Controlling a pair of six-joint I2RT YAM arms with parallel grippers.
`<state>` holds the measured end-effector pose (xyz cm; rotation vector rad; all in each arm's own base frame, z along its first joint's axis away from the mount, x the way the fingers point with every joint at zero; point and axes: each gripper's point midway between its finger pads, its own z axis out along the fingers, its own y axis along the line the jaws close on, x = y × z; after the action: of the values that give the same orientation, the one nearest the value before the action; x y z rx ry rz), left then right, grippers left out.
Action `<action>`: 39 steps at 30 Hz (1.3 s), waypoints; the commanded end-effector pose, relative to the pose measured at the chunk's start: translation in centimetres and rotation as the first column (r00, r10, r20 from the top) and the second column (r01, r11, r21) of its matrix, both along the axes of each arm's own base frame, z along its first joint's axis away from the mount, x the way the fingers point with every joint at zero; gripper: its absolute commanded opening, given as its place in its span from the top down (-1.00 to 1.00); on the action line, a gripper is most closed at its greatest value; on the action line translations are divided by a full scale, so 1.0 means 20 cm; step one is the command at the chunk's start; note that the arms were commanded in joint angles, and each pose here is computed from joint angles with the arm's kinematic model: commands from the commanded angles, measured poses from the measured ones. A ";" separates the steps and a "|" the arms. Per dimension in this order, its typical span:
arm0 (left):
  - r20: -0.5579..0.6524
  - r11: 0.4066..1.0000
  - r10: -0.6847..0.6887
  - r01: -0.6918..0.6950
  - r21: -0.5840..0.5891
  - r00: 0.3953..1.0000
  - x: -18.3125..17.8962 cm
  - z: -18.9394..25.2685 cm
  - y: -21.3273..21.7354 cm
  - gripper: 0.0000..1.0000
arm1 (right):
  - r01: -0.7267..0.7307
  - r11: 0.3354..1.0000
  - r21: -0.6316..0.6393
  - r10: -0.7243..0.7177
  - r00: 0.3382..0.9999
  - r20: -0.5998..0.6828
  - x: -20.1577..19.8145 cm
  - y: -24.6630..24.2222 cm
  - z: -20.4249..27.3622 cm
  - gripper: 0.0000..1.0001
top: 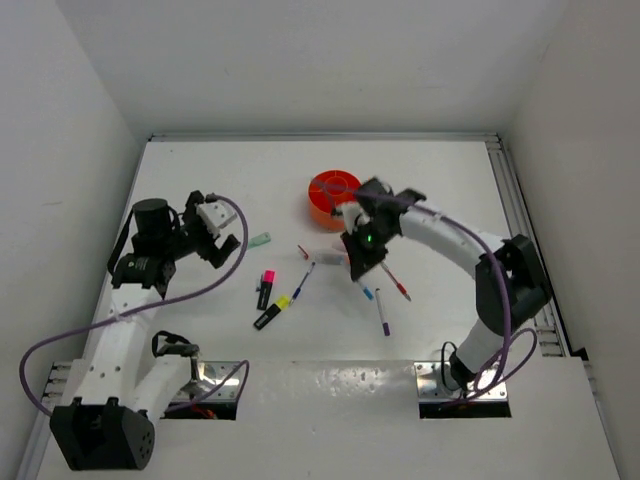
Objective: Sort the stationery into containers
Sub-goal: Pick up the pen from the center of the board.
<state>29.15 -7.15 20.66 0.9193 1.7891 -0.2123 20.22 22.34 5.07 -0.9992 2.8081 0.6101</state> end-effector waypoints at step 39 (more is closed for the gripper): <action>0.203 0.318 -0.947 0.638 0.701 0.248 -0.51 0.06 -1.29 -0.37 | 0.166 0.889 0.427 -0.019 0.945 -0.327 0.12 0.34 0.66 1.00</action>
<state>18.17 -31.84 20.02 2.1105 0.5363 -0.1483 23.10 28.93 15.99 -0.7066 2.8077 1.3890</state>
